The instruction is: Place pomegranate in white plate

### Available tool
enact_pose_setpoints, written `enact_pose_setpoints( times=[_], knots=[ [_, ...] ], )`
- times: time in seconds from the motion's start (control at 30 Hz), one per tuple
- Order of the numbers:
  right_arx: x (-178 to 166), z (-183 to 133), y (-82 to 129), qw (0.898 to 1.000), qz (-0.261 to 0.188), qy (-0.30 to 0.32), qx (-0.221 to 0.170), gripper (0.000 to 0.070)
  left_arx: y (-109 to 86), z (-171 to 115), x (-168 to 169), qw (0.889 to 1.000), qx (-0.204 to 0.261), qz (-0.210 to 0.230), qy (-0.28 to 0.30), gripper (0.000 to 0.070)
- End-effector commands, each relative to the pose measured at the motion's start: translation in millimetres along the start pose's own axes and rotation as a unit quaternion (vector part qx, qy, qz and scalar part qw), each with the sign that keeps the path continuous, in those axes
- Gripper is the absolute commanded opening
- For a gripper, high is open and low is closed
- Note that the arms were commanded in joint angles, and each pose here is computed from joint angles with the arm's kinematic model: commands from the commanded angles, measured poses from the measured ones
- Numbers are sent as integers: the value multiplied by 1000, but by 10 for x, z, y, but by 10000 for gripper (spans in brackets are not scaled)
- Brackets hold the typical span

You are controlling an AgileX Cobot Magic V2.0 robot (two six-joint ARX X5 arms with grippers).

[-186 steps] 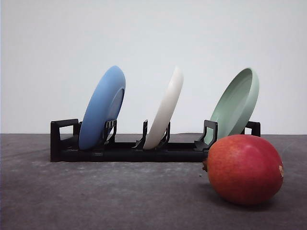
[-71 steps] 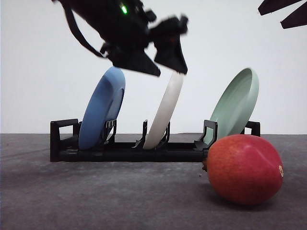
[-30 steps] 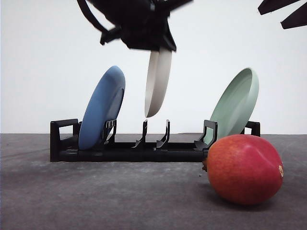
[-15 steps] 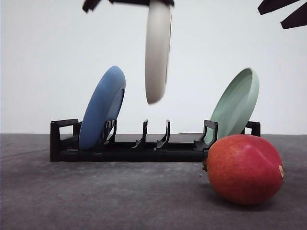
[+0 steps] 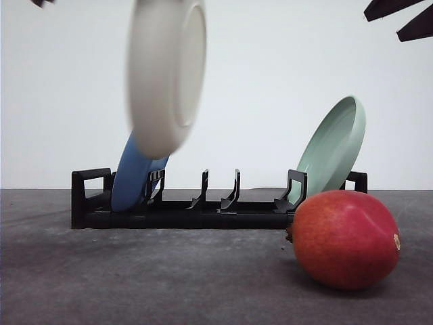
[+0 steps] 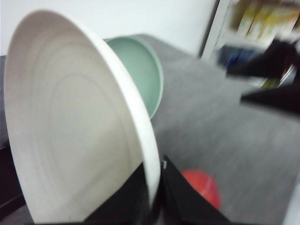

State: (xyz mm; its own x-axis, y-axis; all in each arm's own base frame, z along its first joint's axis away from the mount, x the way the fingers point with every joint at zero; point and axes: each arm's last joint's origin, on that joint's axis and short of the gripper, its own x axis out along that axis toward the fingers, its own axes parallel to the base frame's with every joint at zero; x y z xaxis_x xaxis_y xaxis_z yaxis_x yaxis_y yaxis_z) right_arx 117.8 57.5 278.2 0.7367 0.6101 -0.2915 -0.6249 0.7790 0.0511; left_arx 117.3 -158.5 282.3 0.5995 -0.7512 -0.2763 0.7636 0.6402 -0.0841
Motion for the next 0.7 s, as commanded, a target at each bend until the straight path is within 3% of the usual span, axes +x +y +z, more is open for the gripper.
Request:
enact_pose_setpoints(
  times=[0.0,0.17,0.33,0.5,0.67],
  knots=[
    [-16,63,8,1000,0,-10,2,456,-69,-45,32,995,100,-11,25,3],
    [-16,63,8,1000,0,-10,2,456,-231,-291,127,964,232,-28,126,3],
    [-16,63,8,1000,0,-10,2,456,-343,-569,277,917,327,-27,227,3],
    [-16,63,8,1000,0,-10,2,456,-428,-801,455,873,394,-22,287,3],
    [-16,62,8,1000,0,-10,2,456,-493,-998,610,840,436,-21,323,3]
  ],
)
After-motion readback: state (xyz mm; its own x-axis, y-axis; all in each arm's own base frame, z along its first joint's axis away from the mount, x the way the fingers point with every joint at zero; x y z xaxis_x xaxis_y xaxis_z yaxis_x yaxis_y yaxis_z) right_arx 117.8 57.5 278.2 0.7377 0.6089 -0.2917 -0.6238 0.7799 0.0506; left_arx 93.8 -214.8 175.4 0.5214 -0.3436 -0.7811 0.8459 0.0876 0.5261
